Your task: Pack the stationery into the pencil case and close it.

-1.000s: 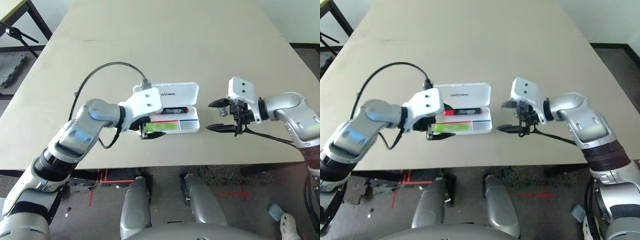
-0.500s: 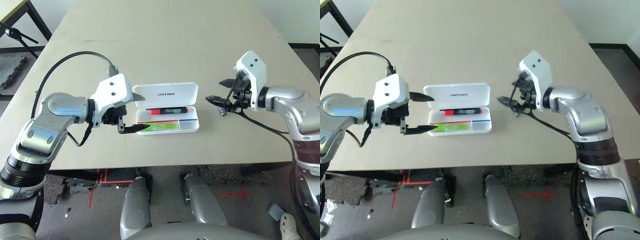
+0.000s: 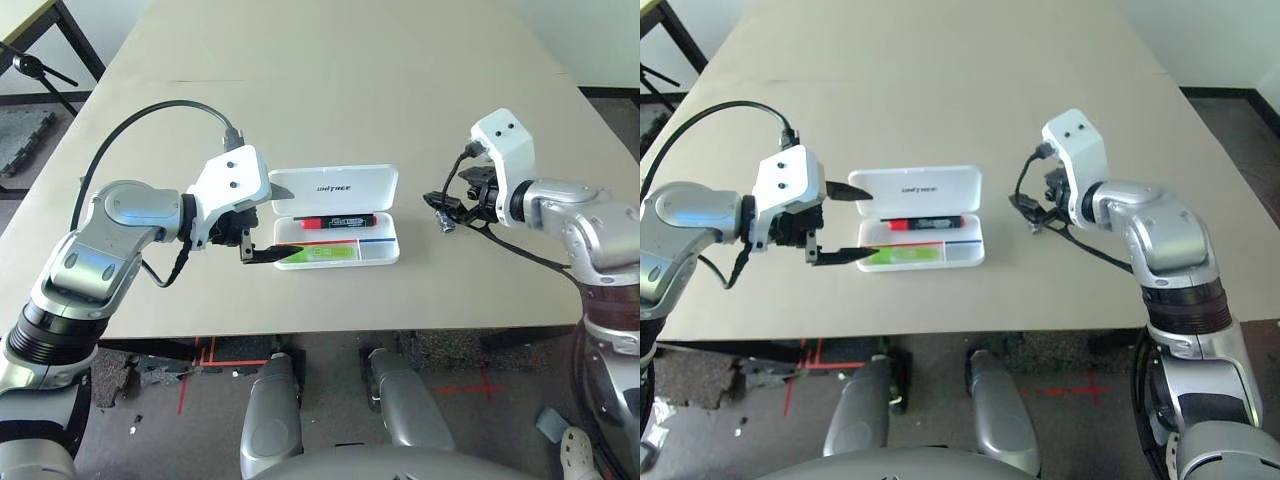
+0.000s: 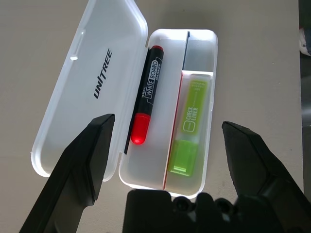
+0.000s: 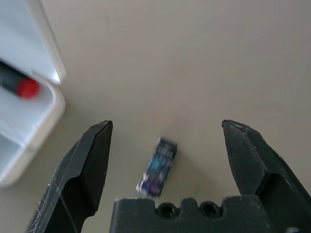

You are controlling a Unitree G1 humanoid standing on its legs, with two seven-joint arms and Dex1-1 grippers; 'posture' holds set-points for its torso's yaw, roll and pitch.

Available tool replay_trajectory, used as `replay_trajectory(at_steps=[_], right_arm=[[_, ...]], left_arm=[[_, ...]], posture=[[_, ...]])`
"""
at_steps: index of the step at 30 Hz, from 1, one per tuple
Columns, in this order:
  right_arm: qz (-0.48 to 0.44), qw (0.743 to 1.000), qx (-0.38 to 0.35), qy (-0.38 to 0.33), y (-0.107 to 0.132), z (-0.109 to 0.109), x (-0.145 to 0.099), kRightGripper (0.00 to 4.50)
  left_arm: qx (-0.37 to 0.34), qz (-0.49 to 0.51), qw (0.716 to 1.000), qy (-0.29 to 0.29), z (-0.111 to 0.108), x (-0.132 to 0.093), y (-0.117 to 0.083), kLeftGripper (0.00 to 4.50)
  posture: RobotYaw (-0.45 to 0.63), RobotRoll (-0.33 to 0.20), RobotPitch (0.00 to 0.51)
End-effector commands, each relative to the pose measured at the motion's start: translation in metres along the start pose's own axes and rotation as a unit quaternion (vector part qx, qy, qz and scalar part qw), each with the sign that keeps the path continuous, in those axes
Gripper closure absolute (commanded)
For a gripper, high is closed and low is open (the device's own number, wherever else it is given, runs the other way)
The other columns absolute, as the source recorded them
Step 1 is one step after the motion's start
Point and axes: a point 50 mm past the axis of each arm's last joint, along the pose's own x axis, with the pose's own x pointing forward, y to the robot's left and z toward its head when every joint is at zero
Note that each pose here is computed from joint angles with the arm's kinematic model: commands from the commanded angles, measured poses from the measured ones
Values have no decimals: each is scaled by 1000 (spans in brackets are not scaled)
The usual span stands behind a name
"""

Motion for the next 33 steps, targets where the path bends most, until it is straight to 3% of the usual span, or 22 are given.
replay_trajectory(at_steps=[1, 12, 15, 24, 25, 33], right_arm=[[9, 999, 10, 35, 3, -11, 2, 0], [25, 996, 32, 78, 9, -30, 10, 0], [23, 996, 33, 78, 7, -30, 9, 594], [5, 998, 10, 65, -3, -20, 4, 3998], [0, 998, 4, 63, -5, -17, 3, 4194], [67, 991, -116, 17, -2, -3, -7, 4194]], left_arm=[[0, 0, 1000, 9, -2, -2, 0, 26], [9, 11, 1000, 12, 1, -12, 4, 26], [8, 12, 1000, 12, 1, -12, 3, 0], [10, 22, 1000, 16, 2, -16, 5, 0], [12, 28, 999, 17, 2, -18, 7, 0], [12, 36, 999, 22, 1, -23, 8, 0]], posture=[[-87, 0, 191], [-78, 0, 197], [-76, 0, 198], [-71, 0, 199], [-70, 0, 199], [-57, 0, 198]])
